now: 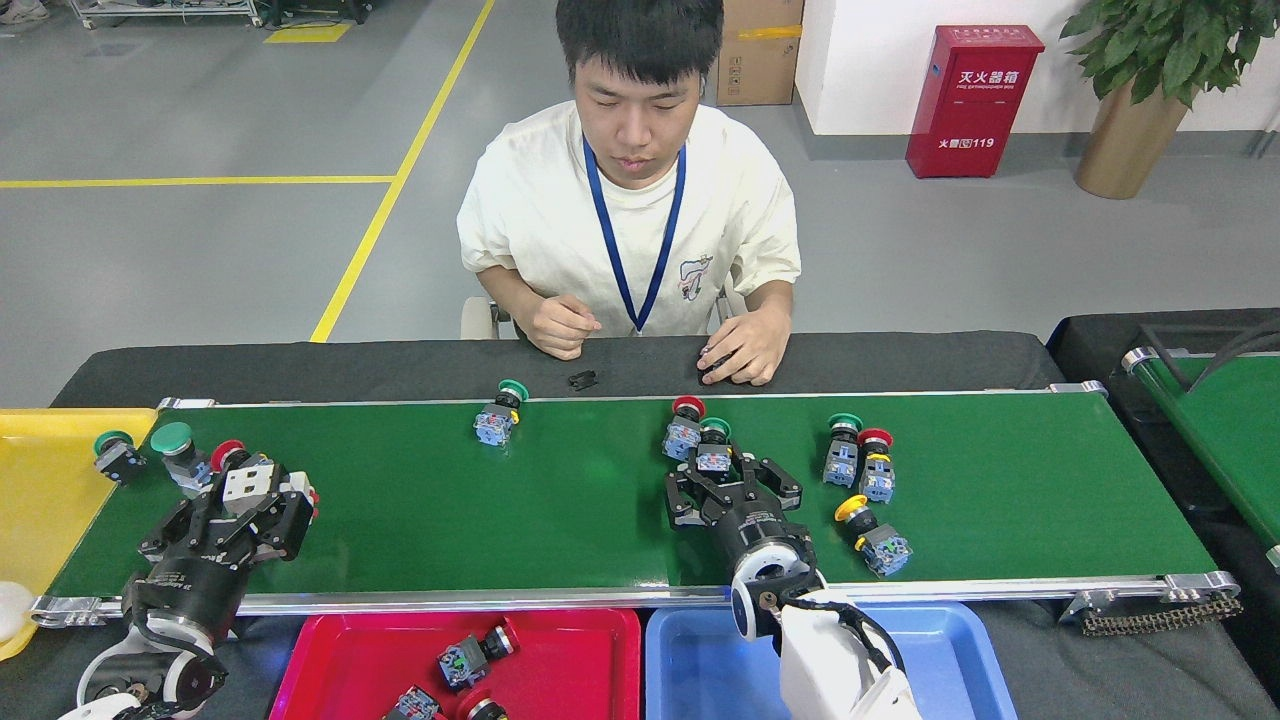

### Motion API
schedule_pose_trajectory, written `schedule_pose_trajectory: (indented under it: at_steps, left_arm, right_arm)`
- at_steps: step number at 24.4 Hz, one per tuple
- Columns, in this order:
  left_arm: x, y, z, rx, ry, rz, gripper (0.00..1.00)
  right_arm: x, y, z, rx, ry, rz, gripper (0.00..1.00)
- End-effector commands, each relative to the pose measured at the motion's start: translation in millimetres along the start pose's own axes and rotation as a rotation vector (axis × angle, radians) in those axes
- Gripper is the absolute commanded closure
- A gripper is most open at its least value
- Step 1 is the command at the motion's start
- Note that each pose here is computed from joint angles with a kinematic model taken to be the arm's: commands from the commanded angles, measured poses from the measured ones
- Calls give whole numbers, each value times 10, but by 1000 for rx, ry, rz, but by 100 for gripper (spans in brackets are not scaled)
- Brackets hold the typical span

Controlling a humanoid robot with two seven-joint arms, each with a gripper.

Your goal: Pick switch part from conveyor to tray

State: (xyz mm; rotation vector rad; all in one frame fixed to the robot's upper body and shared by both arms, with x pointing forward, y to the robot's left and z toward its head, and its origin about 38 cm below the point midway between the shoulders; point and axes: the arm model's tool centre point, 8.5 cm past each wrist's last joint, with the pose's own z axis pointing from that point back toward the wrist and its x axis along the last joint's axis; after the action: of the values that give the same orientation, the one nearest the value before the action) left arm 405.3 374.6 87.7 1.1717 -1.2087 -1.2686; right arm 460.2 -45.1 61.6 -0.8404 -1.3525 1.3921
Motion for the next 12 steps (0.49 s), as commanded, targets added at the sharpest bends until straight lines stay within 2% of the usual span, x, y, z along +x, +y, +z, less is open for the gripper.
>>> schedule_pose_trajectory:
  at_steps: [1, 5, 8, 9, 10, 11, 12]
  left_arm:
    - [0, 157, 12, 46, -8, -13, 100]
    - [-6, 193, 119, 64, -7, -18, 100]
    - [-3, 198, 163, 68, -9, -20, 100]
    - [-3, 204, 163, 70, -9, -20, 100]
    - [3, 191, 166, 67, -12, -20, 100]
    - [4, 196, 166, 68, -12, -21, 100]
    - [4, 196, 166, 68, -12, -21, 100]
  right_arm:
    - [237, -176, 51, -67, -74, 8, 99]
    - [980, -154, 384, -107, -276, 51, 99]
    - [1662, -16, 773, -116, -476, 123, 98]
    - [1834, 81, 891, -102, -534, 150, 86]
    - [1975, 173, 999, -89, -581, 179, 47]
    - [2052, 229, 1067, -80, -610, 191, 24]
    - [2079, 258, 1100, -78, -624, 196, 7]
